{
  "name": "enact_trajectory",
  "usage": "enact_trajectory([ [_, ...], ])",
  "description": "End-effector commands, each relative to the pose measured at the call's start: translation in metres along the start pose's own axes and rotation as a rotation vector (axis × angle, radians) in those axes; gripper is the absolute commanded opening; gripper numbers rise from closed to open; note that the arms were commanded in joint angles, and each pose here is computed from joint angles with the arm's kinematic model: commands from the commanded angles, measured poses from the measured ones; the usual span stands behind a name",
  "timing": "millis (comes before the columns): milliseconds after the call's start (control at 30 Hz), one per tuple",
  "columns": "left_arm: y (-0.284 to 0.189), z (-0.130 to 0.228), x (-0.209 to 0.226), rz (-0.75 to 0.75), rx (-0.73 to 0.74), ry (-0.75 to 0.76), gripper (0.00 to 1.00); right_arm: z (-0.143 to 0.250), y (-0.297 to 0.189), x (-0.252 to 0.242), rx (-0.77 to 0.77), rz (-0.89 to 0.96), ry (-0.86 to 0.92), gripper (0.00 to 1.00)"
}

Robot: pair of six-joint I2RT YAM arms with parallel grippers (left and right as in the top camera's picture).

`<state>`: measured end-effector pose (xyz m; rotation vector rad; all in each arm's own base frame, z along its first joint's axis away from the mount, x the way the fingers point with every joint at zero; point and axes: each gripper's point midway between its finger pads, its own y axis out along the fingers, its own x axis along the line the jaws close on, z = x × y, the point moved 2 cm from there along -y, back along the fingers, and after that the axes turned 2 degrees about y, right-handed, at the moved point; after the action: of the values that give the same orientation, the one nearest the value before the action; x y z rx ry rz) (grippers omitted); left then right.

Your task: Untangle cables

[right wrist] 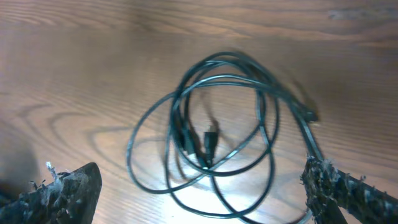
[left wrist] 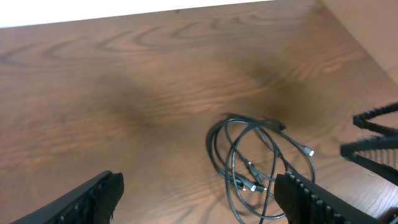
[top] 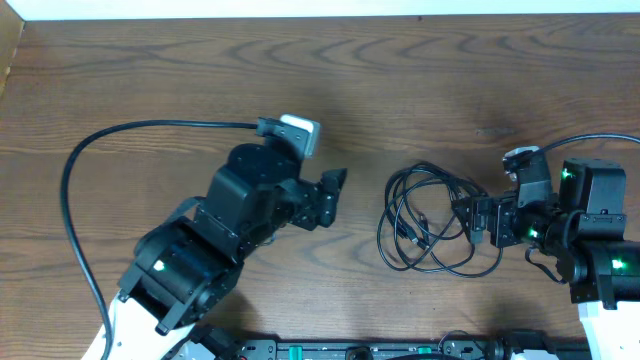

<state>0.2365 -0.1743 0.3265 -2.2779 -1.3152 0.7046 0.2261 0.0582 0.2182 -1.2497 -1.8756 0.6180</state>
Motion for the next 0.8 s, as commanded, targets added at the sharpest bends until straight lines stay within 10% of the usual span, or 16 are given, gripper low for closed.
enact_trajectory([
  [0, -0.015, -0.006, 0.015, -0.045, -0.031, -0.059, 0.84, 0.003, 0.002, 0.010, 0.023, -0.069, -0.008, 0.99],
  [767, -0.020, 0.014, 0.037, -0.120, 0.055, -0.092, 1.00, 0.048, 0.104, 0.018, 0.469, -0.137, -0.089, 0.92],
])
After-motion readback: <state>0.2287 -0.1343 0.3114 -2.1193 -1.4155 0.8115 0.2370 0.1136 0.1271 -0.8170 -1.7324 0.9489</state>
